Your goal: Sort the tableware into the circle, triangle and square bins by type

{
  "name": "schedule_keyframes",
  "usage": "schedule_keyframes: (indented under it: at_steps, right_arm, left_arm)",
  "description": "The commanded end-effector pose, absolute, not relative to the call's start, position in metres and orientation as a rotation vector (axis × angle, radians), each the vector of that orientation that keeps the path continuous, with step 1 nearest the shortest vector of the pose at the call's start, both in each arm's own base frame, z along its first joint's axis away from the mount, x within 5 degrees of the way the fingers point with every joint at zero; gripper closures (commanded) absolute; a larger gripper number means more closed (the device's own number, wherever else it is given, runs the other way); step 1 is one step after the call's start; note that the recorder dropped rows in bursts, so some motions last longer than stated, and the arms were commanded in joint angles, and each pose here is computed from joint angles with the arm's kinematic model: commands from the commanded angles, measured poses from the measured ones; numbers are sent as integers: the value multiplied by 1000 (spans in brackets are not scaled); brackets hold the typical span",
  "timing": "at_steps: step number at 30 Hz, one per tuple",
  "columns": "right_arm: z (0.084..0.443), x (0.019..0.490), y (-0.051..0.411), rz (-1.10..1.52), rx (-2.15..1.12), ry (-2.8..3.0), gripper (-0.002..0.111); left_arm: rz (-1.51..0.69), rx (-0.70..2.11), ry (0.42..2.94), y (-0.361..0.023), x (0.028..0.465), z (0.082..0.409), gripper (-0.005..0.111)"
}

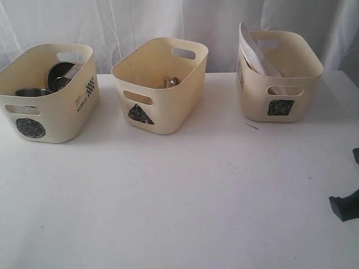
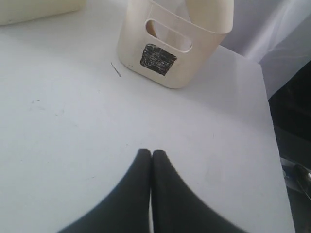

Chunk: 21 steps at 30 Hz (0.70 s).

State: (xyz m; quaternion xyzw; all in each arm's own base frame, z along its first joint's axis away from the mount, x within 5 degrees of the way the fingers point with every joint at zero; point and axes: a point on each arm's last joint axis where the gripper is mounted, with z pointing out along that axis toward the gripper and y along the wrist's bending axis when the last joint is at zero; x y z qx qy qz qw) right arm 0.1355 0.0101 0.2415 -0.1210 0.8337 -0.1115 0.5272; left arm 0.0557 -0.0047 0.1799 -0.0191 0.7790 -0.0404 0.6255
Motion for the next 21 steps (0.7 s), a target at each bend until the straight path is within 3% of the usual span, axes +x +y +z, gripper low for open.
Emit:
schedule_keyframes:
  at_steps: [1, 9, 21]
  right_arm:
    - [244, 132, 10, -249, -278, 1965, 108]
    - [255, 100, -2, -246, -211, 1797, 108]
    - [216, 65, -9, -173, -154, 1671, 108]
  left_arm:
    - [-110, -49, 1780, -5, 55, 180, 107]
    - [-110, -49, 1780, -5, 55, 180, 107]
    - [-110, -49, 1780, -5, 55, 180, 107]
